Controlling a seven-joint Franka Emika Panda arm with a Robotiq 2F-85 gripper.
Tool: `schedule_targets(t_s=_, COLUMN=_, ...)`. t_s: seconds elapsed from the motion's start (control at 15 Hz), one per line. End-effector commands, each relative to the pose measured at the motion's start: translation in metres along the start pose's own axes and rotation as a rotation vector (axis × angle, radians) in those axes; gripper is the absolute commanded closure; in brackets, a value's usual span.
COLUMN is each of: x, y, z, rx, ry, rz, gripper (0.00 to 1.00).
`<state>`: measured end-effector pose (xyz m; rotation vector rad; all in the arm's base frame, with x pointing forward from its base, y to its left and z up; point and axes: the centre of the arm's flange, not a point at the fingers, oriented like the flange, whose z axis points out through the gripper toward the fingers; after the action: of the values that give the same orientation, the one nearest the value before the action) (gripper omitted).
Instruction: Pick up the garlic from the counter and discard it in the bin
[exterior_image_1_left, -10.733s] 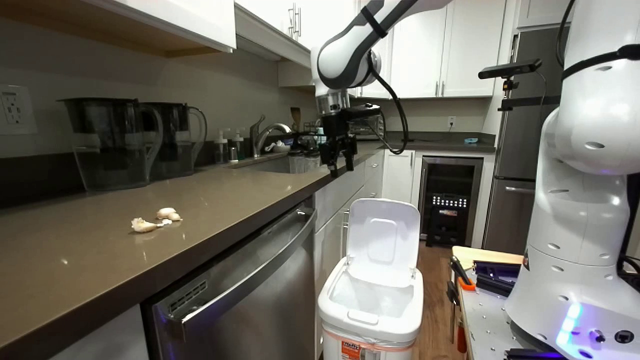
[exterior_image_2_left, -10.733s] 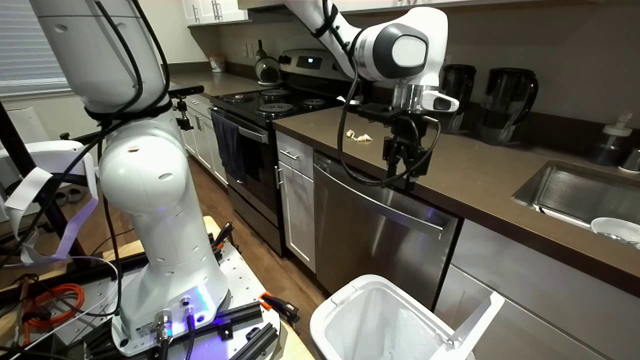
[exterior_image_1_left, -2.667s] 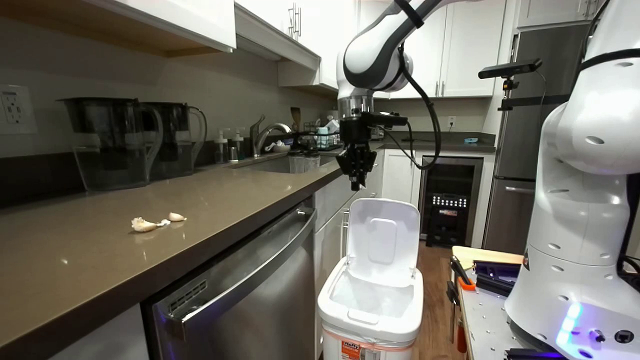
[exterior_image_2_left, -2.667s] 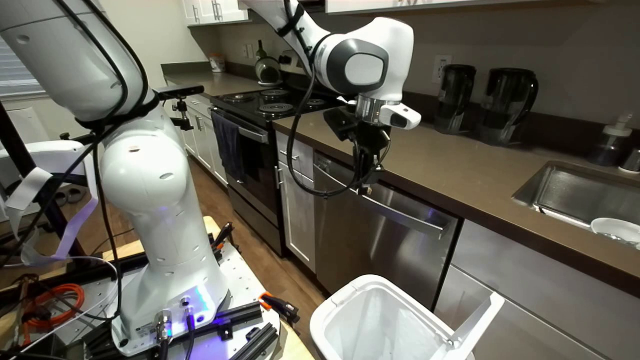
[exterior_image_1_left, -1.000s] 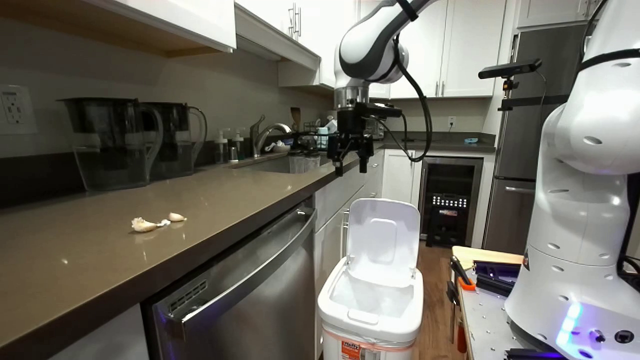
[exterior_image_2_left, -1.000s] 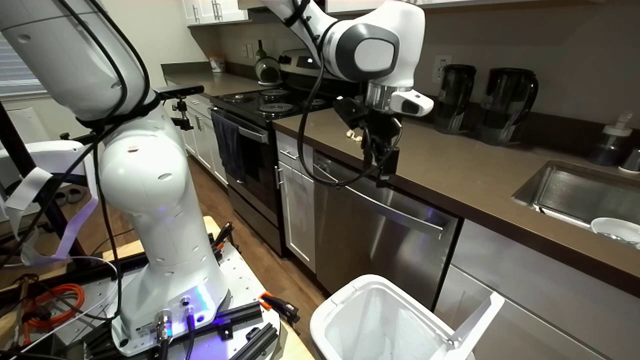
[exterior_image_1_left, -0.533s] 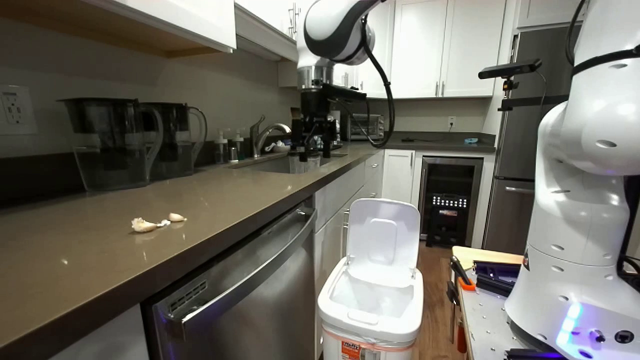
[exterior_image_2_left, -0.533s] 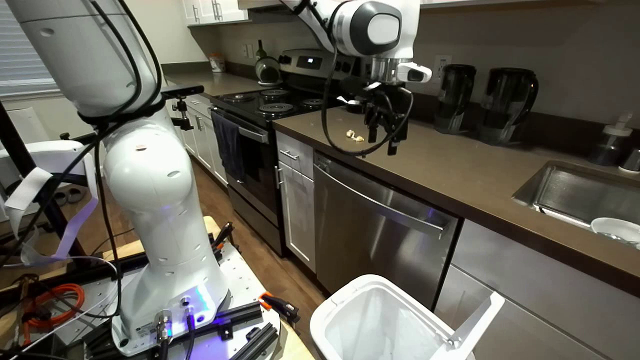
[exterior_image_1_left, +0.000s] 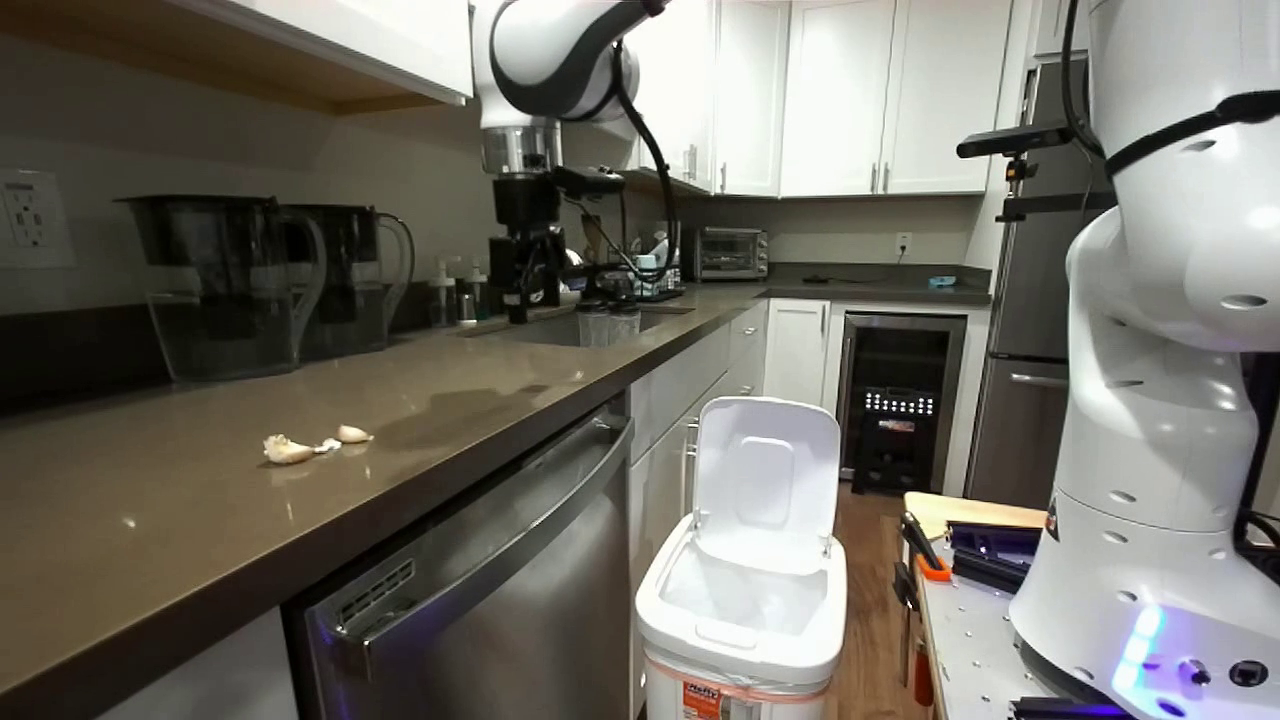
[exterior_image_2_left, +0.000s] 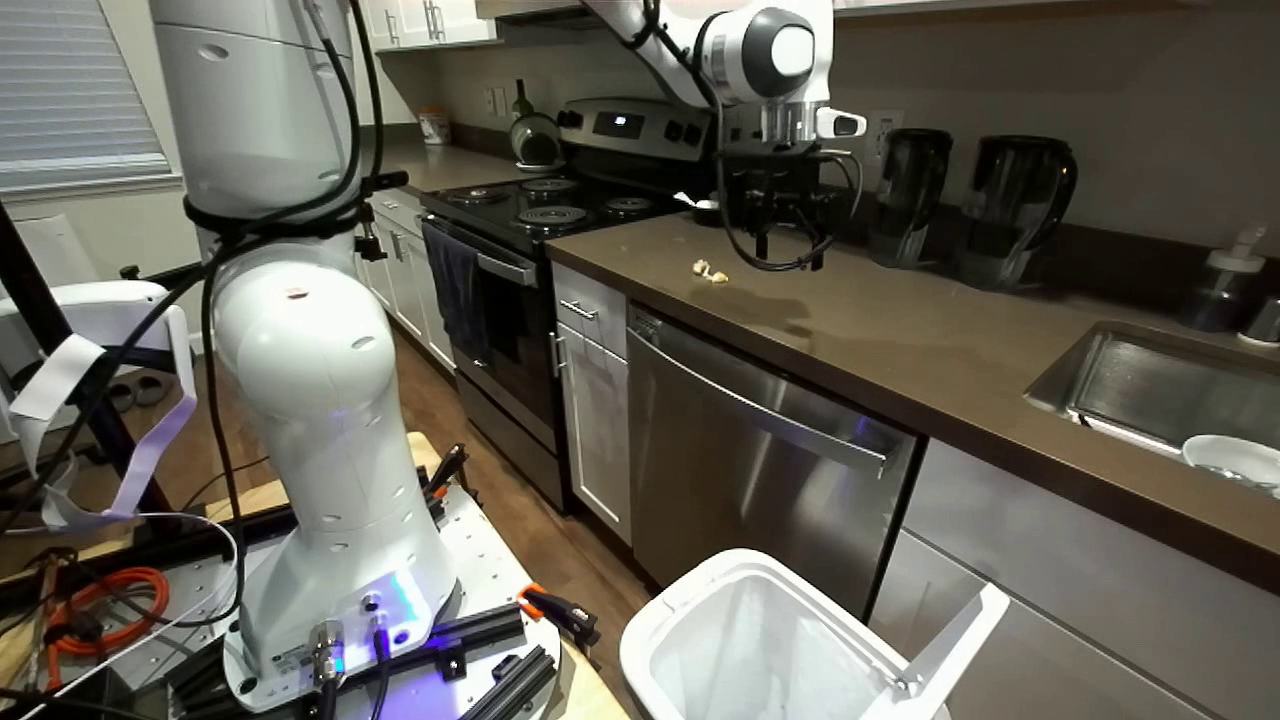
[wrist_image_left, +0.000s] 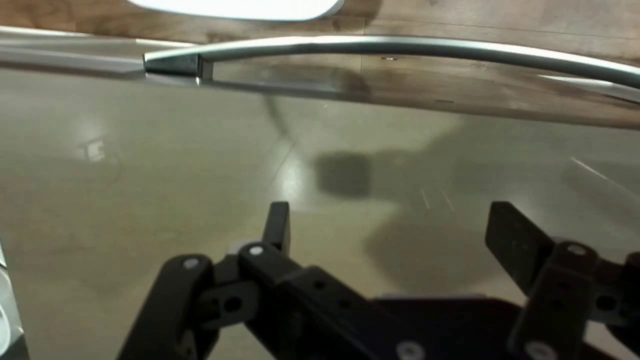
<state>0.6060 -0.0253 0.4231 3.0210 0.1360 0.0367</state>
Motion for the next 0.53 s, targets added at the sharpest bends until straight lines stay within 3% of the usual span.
schedule_targets(t_s=0.0, x=0.044, y=-0.011, z=-0.005, rx=-0.022, ry=0.007, rz=-0.15, gripper=0.0)
schedule_targets(t_s=0.47, x=0.071, y=-0.066, z=0.005, rx=0.096, ry=0.007, rz=-0.207, gripper=0.0)
